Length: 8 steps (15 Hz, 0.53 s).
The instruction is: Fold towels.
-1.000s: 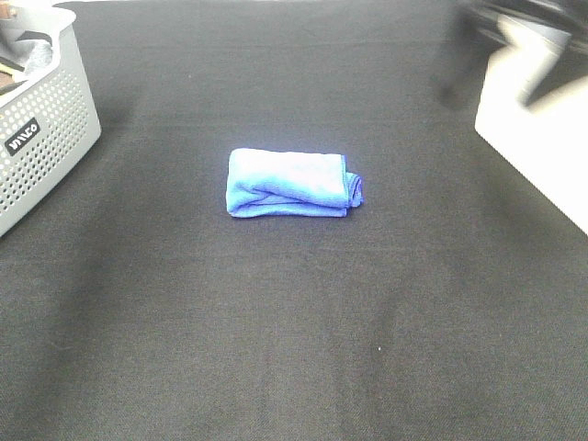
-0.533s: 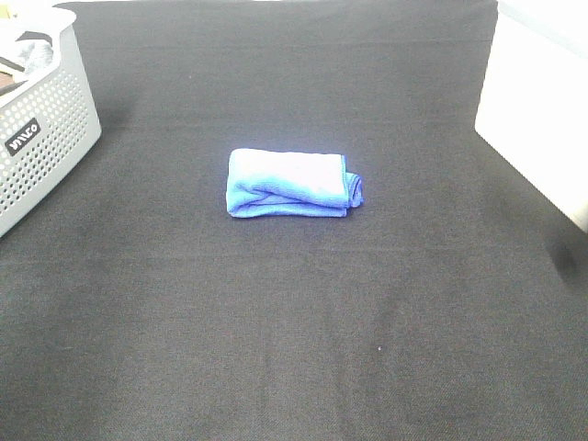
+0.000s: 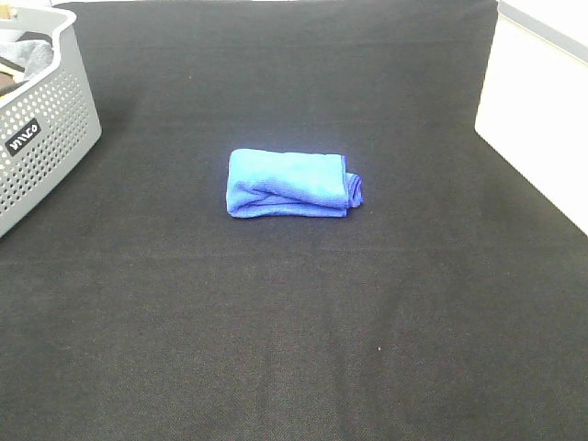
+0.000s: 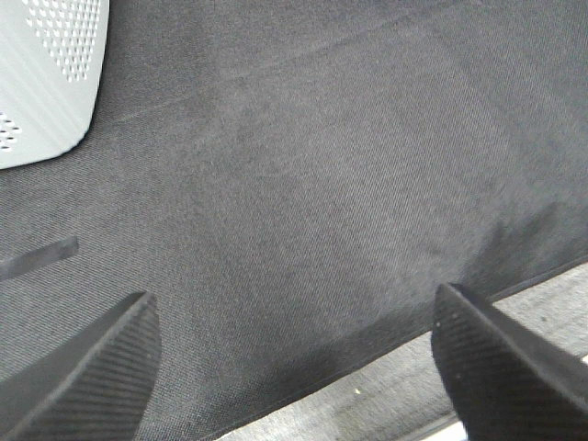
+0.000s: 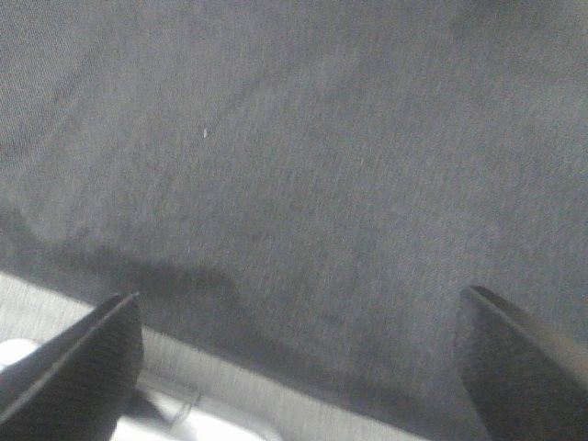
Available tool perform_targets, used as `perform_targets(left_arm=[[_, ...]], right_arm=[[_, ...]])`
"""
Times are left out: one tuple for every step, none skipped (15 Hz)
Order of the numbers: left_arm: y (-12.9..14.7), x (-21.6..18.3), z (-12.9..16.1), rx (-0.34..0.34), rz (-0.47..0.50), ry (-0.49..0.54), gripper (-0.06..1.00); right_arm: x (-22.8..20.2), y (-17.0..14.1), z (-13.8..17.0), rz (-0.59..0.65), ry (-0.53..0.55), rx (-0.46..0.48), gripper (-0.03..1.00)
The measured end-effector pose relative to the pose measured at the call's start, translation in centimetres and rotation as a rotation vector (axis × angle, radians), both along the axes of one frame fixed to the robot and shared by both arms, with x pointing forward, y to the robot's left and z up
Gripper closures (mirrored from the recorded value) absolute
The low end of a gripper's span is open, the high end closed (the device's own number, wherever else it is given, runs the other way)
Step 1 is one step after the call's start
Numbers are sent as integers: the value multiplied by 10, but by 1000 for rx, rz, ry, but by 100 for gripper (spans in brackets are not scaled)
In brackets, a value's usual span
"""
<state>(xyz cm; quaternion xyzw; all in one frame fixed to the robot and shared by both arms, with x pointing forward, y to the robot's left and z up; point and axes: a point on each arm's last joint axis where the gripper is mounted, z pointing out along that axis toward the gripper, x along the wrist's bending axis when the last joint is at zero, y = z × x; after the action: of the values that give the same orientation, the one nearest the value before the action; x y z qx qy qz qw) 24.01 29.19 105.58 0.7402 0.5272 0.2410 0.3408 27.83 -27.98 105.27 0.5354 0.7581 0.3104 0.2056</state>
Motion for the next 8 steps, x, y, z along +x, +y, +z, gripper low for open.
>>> perform_targets(left_arm=[[0, 0, -1, 3, -5, -20, 17], [0, 0, -1, 3, -5, -20, 17], [0, 1, 0, 6, -13, -46, 17], [-1, 3, 1, 8, -23, -67, 17], [-2, 4, 1, 6, -34, -88, 17], [-3, 6, 0, 4, -41, -113, 17], [-4, 9, -2, 2, -45, -122, 17], [-4, 9, -3, -1, -48, -127, 17]], right_arm=[[-7, -1, 0, 0, -44, 9, 11], [-7, -1, 0, 0, -44, 9, 11], [-11, -2, 0, -2, -82, 18, 11], [-16, -3, 0, -2, -120, 26, 11], [-19, -4, 1, -2, -144, 31, 11], [-21, -4, 1, -3, -156, 33, 11], [-21, -5, 1, -3, -158, 34, 11], [-21, -5, 1, -3, -160, 34, 11]])
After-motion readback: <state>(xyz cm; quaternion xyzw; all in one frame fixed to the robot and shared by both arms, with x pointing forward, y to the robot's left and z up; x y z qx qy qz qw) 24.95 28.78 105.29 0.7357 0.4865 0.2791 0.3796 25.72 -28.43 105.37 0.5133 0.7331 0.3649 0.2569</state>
